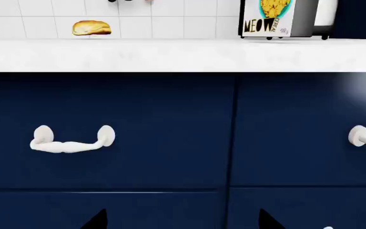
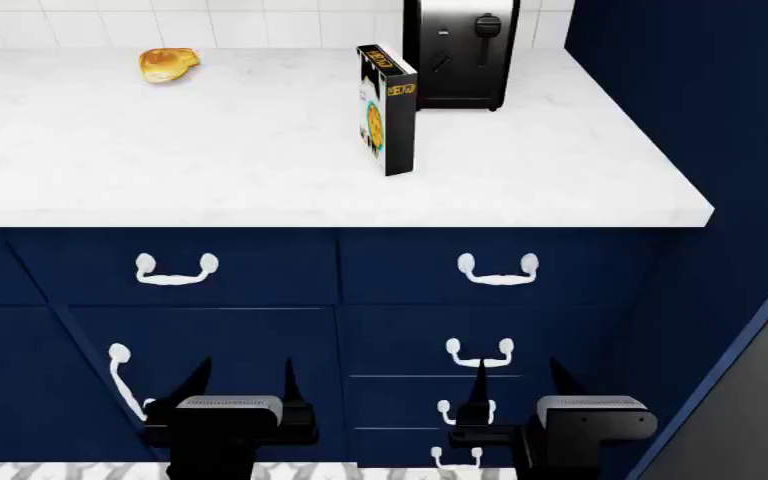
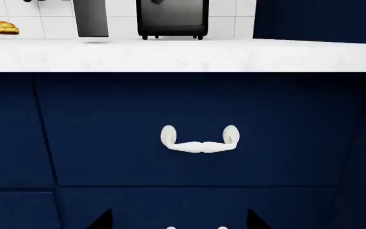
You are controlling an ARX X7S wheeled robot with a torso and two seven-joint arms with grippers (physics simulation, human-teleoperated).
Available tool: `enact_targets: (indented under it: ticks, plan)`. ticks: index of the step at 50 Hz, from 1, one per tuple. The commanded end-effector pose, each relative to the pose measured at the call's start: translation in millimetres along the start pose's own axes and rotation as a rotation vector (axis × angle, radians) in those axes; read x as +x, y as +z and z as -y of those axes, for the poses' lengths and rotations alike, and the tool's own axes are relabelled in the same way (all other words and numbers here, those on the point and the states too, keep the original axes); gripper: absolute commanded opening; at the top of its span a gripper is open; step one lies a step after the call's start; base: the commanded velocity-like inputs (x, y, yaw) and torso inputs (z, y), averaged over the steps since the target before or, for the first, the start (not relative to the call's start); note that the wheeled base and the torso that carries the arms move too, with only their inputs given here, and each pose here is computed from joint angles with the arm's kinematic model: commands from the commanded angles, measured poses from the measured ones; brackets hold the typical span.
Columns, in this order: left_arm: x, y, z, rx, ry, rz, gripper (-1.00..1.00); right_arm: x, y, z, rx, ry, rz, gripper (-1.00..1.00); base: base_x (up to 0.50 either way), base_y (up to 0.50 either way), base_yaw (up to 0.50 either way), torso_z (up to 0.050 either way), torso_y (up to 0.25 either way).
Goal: Pick the cereal and bar from the counter and place them in the cabinets closest to them.
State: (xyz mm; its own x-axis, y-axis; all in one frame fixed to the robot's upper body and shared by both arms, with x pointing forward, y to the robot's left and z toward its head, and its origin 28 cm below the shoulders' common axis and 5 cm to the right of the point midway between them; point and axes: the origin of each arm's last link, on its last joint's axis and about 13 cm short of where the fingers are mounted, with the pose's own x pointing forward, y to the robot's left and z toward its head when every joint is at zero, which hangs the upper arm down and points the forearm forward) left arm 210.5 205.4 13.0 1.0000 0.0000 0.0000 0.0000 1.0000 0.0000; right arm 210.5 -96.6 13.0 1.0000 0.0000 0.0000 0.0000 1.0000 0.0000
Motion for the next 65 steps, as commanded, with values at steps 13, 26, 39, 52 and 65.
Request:
enact_targets:
  ticks: [13,26,39,52,65]
  plan:
    - [4,12,-24.2,0.091,-0.115,-0.157,1.0,-14,33,-4.2,-0.002,0.205,0.09,1.0,0.0,0.0,0.0,0.038,0.034]
    - [-69,-113,-111.7,0.234,0.036,-0.777,1.0,-9,126,6.9,-0.003,0.345,0.143,1.0,0.0,0.0,0.0,0.05,0.046]
    - [-282,-159,-99.7,0.145,0.2,-1.33,1.0,-3,188,15.7,-0.034,0.405,0.106,1.0,0.0,0.0,0.0,0.046,0.041]
    - [-340,-149,-85.1,-0.064,0.24,-1.561,1.0,2,222,36.2,-0.049,0.232,0.106,1.0,0.0,0.0,0.0,0.0,0.0]
    - [-359,-142,-87.6,-0.062,0.185,-1.607,1.0,-5,241,35.4,-0.101,0.204,0.159,1.0,0.15,0.0,0.0,0.0,0.0]
